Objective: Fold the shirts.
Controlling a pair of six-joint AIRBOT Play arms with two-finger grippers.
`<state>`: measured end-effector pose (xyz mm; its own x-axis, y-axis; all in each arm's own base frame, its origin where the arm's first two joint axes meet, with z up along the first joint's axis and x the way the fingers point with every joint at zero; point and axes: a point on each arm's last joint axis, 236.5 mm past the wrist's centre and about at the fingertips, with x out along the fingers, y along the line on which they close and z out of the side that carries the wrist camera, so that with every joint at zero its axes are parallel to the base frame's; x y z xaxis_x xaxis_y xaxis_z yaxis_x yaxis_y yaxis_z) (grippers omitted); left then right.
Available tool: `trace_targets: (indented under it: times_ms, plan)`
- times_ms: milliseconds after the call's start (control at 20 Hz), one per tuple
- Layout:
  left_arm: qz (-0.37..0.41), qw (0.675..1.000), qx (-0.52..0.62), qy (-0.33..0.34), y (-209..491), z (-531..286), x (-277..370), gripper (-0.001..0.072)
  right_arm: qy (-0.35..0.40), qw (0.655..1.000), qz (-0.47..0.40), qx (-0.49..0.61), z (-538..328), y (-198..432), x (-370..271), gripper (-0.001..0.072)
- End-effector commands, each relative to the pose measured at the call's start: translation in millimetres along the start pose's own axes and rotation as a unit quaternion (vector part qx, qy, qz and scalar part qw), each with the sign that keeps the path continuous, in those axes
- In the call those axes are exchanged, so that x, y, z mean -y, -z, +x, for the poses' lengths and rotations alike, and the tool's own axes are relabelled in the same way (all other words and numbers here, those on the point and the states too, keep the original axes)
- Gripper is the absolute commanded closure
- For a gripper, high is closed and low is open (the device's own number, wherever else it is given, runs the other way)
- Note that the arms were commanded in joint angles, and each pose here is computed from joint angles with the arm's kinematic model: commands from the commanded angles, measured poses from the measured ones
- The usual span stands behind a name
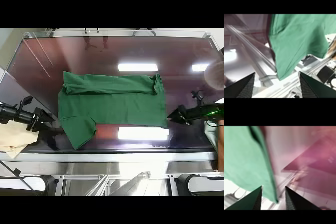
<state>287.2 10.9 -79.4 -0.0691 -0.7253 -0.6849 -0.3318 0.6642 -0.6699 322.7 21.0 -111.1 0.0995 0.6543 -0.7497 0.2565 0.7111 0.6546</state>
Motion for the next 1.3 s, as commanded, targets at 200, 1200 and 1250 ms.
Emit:
trace_targets:
  times_ms: [200, 1200, 1250]
  plan:
    - [-0.009, 0.999, -0.017, -0.035, 12, 31, -3, 0.0120, -0.003, 0.998, -0.044, -0.039, 51, 14, -33, 0.0410]
    - [0.064, 0.991, 0.061, -0.104, 8, 4, 14, 0.0691, -0.109, 0.993, 0.027, 0.023, -45, 8, -29, 0.0695]
    - [0.068, 0.991, 0.084, -0.083, 5, -6, 20, 0.0691, -0.124, 0.991, 0.028, 0.036, -50, 3, -33, 0.0695]
